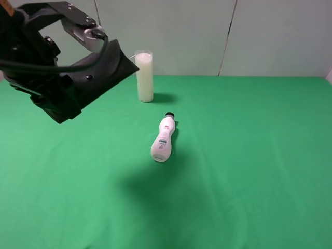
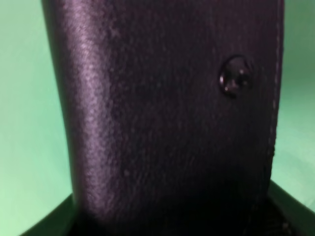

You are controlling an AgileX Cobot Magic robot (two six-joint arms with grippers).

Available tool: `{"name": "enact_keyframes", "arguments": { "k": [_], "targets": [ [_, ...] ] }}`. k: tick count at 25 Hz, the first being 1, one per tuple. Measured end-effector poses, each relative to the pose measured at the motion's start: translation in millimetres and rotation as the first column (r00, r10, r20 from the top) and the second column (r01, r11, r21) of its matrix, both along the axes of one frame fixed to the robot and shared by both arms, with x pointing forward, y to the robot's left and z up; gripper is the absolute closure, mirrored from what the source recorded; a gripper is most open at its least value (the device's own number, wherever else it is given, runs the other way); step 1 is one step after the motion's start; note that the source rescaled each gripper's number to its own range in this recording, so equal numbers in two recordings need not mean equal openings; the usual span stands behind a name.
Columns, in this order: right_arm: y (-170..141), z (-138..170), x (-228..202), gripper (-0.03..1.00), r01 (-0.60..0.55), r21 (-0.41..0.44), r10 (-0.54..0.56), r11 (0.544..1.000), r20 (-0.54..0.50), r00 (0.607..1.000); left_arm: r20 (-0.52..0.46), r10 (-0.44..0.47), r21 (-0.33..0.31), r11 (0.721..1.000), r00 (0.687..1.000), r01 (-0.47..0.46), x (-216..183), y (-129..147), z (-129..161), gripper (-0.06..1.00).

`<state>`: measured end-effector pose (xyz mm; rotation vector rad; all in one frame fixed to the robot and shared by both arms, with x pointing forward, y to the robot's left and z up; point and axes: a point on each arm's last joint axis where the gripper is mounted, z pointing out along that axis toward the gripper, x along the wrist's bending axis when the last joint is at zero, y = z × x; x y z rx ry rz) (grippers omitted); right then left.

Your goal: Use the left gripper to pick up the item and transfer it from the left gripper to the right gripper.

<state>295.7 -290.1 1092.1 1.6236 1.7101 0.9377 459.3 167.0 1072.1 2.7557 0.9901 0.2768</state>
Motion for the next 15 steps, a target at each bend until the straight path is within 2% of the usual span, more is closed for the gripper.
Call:
{"name": "enact_keyframes", "arguments": {
  "k": [5, 8, 15],
  "targets": [
    [7, 2, 24, -0.03, -0.052, 0.065, 0.053, 0.997, -0.019, 0.998, 0.043, -0.136, 0.002, 0.991, 0.990, 0.136, -4, -15, 0, 0.91],
    [14, 1, 37, -0.03, -0.117, 0.116, 0.122, 0.986, -0.030, 0.992, 0.036, -0.215, 0.021, 0.976, 0.976, 0.215, -5, -27, -4, 0.91],
    [34, -6, 61, -0.03, -0.275, 0.180, 0.291, 0.945, -0.071, 0.954, -0.015, -0.390, 0.064, 0.919, 0.921, 0.390, -3, -70, -27, 0.91]
  ]
}}
